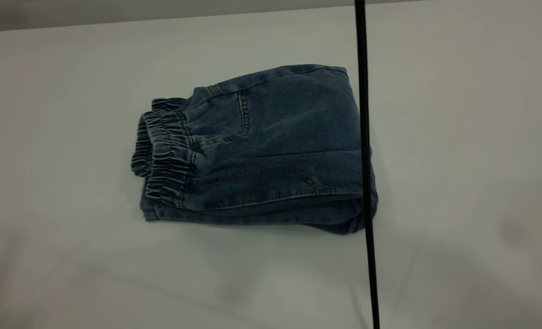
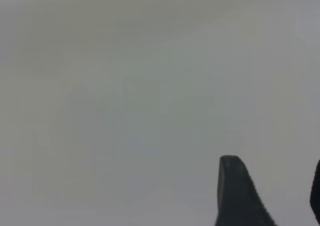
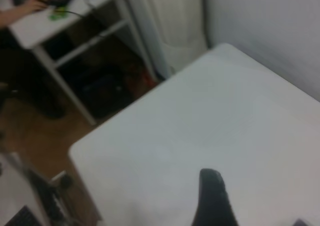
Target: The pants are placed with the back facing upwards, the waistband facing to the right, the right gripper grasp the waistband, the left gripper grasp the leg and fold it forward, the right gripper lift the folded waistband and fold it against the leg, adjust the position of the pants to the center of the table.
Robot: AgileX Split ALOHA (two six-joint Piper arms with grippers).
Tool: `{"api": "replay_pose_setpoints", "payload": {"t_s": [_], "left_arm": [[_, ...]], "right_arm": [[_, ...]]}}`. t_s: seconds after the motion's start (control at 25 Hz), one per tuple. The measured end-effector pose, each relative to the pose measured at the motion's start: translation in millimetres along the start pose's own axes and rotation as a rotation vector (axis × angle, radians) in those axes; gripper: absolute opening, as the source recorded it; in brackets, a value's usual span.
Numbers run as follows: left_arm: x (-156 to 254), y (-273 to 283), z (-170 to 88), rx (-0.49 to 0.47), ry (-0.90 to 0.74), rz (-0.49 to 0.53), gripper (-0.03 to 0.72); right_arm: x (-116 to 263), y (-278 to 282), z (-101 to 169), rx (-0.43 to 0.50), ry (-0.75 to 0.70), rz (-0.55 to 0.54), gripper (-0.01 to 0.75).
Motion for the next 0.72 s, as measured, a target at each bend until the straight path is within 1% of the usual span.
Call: {"api": "replay_pose_setpoints", "payload": {"t_s": [0.08, 0.16, 0.28, 0.44, 0.56, 0.72], "left_arm": [[-5.0, 6.5, -4.7, 0.044, -0.015, -0.035, 0.336], [-8.3, 9.0, -9.9, 0.085, -0.016, -0.06, 0.328], [-7.9, 8.7, -9.8, 0.084, -0.013, -0.058, 0.316], [-7.0, 8.6, -10.3, 0.086, -0.002, -0.055, 0.312], [1.7, 7.9, -13.3, 0.094, 0.014, -0.032, 0.312], [7.8, 8.5, -26.8, 0.177, 0.013, -0.04, 0.312]], "right_arm": [[1.7, 18.1, 7.5, -0.013, 0.013, -0.009, 0.408], [7.2, 36.2, 11.9, -0.003, 0.038, -0.008, 0.408], [21.9, 59.3, 14.8, 0.028, 0.054, 0.012, 0.408], [54.5, 88.0, 11.3, 0.114, 0.077, 0.069, 0.408], [82.8, 111.1, 5.6, 0.201, 0.114, 0.111, 0.408], [129.1, 137.1, -2.7, 0.302, 0.185, 0.183, 0.408]]}}
Point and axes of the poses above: a point on each arm's last joint axis where the gripper is mounted, y pointing back along that axis away from the gripper, z along the wrist's bending axis when the last joint is at zero, x = y × z, the point moved 4 cm from there along -y, pointing out along that axis toward the gripper, and after that the axes turned 5 degrees about y, right-handed, at the moved point
